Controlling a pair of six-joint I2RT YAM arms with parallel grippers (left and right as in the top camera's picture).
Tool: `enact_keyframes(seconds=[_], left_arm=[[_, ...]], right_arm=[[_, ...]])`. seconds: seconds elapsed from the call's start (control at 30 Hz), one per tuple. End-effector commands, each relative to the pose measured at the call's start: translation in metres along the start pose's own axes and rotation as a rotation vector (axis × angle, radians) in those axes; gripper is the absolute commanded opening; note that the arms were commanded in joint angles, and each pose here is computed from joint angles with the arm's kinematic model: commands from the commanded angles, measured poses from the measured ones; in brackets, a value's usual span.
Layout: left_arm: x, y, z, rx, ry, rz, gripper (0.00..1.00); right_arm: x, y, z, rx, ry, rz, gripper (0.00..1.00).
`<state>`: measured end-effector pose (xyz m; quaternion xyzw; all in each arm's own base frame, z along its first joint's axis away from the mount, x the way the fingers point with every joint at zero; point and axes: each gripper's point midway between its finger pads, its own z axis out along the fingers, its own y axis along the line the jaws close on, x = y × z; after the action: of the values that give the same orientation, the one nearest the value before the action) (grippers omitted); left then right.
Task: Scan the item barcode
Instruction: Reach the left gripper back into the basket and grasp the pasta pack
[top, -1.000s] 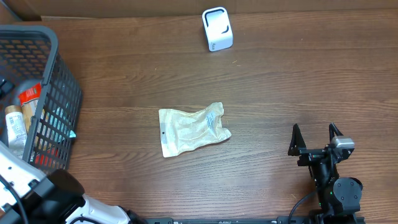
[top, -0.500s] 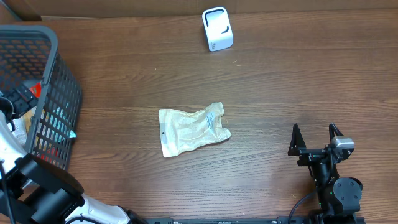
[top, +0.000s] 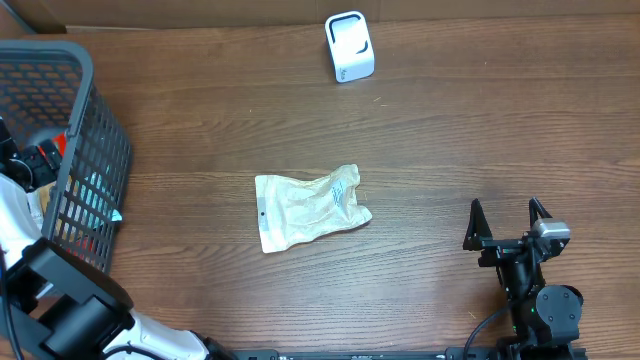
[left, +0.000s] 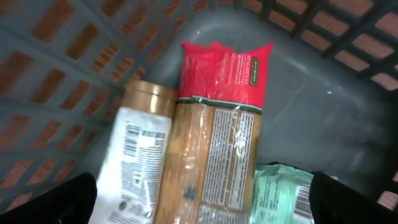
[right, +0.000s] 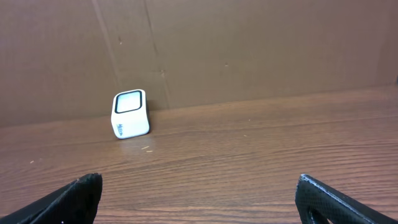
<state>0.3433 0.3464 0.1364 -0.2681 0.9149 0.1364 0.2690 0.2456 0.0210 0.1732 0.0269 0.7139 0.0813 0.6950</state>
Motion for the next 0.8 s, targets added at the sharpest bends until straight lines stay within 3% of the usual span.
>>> enact_keyframes(seconds=[0.0, 0.33, 0.47, 0.57, 0.77], left_arm=[[0.028, -0.01, 0.037, 0.044, 0.094, 0.026, 0.98], [0.051, -0.04, 0.079, 0.139, 0.161, 0.042, 0.93], [0.06, -0.032, 0.087, 0.062, 0.2, 0.019, 0.91], [0.072, -0.007, 0.09, -0.078, 0.246, -0.09, 0.92], [0.077, 0.003, 0.088, -0.099, 0.261, -0.138, 0.91]], right_arm=[[0.002, 0.0, 0.0, 0.002, -0.004, -0.004, 1.0], [0.002, 0.0, 0.0, 0.002, -0.004, -0.004, 1.0], [0.002, 0.0, 0.0, 0.002, -0.004, -0.004, 1.0], [0.002, 0.0, 0.0, 0.002, -0.004, -0.004, 1.0], [0.002, 0.0, 0.0, 0.002, -0.004, -0.004, 1.0]])
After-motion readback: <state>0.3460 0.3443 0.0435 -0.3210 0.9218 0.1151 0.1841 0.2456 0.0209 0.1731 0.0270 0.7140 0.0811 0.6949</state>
